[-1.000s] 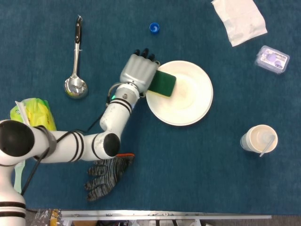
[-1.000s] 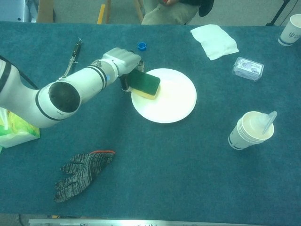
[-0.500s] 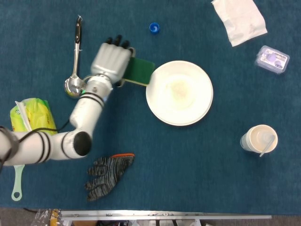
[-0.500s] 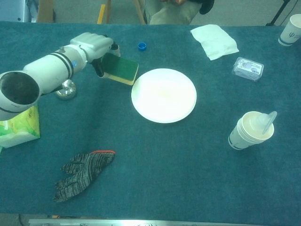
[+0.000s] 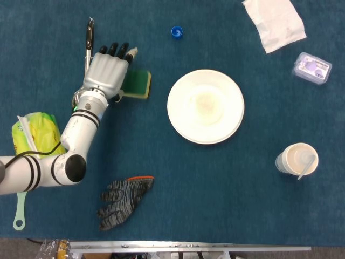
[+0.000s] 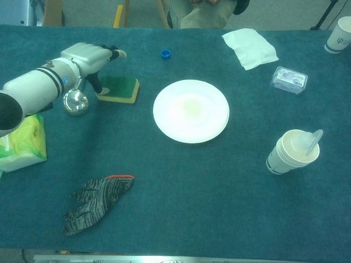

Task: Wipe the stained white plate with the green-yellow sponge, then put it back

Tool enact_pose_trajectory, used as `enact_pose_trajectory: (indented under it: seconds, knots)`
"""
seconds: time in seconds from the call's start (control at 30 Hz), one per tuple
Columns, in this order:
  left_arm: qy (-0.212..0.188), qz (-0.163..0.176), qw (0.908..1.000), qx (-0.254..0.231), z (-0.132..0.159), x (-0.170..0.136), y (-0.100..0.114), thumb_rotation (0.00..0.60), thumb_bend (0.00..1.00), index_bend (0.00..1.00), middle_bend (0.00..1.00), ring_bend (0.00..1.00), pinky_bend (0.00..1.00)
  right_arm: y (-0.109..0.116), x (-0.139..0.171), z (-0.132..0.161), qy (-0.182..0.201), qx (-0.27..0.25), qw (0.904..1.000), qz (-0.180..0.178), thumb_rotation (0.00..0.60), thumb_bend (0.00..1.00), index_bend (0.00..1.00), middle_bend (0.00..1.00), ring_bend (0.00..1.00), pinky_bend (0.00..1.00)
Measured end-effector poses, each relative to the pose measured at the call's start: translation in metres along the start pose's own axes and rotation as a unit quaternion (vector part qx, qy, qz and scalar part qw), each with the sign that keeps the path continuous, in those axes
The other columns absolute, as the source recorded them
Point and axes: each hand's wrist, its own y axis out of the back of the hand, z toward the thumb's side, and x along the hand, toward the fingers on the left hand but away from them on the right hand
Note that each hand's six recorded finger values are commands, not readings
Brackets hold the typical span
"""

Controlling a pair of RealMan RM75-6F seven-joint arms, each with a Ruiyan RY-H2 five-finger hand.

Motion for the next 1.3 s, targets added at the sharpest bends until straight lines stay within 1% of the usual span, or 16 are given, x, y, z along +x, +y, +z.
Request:
enact_pose_trajectory:
  seconds: [0.17, 0.3, 0.4, 0.57, 0.73, 0.93, 1.13, 1.3]
  knots:
    - [-0.004, 0.015, 0.9996, -0.023, -0.007, -0.005, 0.005, 0.6, 0.28, 0.0, 0.0, 0.0, 0.09, 0.001, 0.002, 0.001, -0.002, 0.0, 1.0, -0.003, 0.6, 0.16, 0.01, 0.11, 0.01, 0.27]
    - [-0.011, 0.039, 0.9983, -0.042, -0.015, -0.013, 0.012, 0.6, 0.28, 0.03, 0.03, 0.0, 0.09, 0.002, 0.004, -0.001, -0.007, 0.001, 1.0, -0.005, 0.6, 0.16, 0.01, 0.11, 0.01, 0.27]
    - [-0.017, 0.063, 0.9962, -0.058, -0.025, -0.025, 0.018, 0.6, 0.28, 0.07, 0.05, 0.0, 0.09, 0.002, 0.006, -0.003, -0.012, 0.003, 0.9999, -0.006, 0.6, 0.16, 0.01, 0.11, 0.01, 0.27]
    - [-0.014, 0.102, 0.9914, -0.08, -0.057, -0.056, 0.022, 0.6, 0.28, 0.11, 0.07, 0.0, 0.09, 0.003, 0.01, -0.007, -0.022, 0.011, 0.9997, -0.011, 0.6, 0.16, 0.01, 0.11, 0.01, 0.27]
    - [0.013, 0.117, 0.9881, -0.099, -0.097, -0.093, 0.014, 0.6, 0.28, 0.14, 0.08, 0.0, 0.09, 0.003, 0.014, -0.013, -0.035, 0.015, 0.9992, -0.015, 0.6, 0.16, 0.01, 0.11, 0.01, 0.27]
    - [0.052, 0.121, 0.9842, -0.119, -0.134, -0.129, -0.001, 0.6, 0.28, 0.17, 0.09, 0.0, 0.09, 0.002, 0.019, -0.019, -0.047, 0.02, 0.9985, -0.018, 0.6, 0.16, 0.01, 0.11, 0.01, 0.27]
    - [0.101, 0.126, 0.9783, -0.13, -0.167, -0.164, -0.019, 0.6, 0.28, 0.17, 0.1, 0.0, 0.09, 0.003, 0.022, -0.023, -0.056, 0.021, 0.998, -0.02, 0.6, 0.16, 0.01, 0.11, 0.01, 0.27]
    - [0.133, 0.131, 0.9729, -0.136, -0.185, -0.189, -0.025, 0.6, 0.28, 0.17, 0.1, 0.0, 0.09, 0.001, 0.021, -0.025, -0.058, 0.02, 0.998, -0.016, 0.6, 0.16, 0.01, 0.11, 0.01, 0.27]
